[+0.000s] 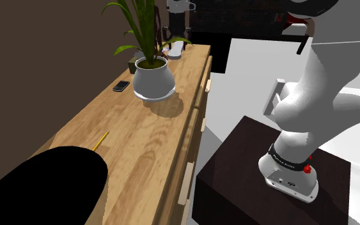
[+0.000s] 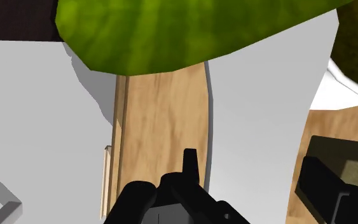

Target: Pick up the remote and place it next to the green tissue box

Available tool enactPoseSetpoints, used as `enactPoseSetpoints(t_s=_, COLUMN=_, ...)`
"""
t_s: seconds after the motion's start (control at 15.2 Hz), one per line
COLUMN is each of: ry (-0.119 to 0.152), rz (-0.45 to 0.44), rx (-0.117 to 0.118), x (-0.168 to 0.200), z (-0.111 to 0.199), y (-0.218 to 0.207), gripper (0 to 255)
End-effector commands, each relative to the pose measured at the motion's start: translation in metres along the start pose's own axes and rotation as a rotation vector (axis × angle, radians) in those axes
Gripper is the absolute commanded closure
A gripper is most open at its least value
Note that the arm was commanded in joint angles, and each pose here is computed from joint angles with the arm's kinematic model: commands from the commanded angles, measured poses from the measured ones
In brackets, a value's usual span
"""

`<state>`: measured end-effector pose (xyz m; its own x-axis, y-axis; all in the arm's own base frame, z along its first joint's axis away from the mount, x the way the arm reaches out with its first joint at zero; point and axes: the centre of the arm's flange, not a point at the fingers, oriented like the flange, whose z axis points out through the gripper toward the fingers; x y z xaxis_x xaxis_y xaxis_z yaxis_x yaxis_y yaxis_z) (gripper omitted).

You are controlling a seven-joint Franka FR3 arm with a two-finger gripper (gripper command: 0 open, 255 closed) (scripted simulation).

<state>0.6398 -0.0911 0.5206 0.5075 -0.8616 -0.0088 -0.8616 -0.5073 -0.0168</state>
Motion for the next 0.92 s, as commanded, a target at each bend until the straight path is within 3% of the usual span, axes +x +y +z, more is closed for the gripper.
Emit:
enactPoseSetpoints(t_s=0.0, ry=0.001, rz=0.0, rx=0.001, x=0.0, z=0.011, y=0.0, gripper=255)
enactPoseSetpoints(t_s=0.86, ry=0.001, rz=0.0, rx=0.001, x=0.001, z=0.079, y=0.001, gripper=255)
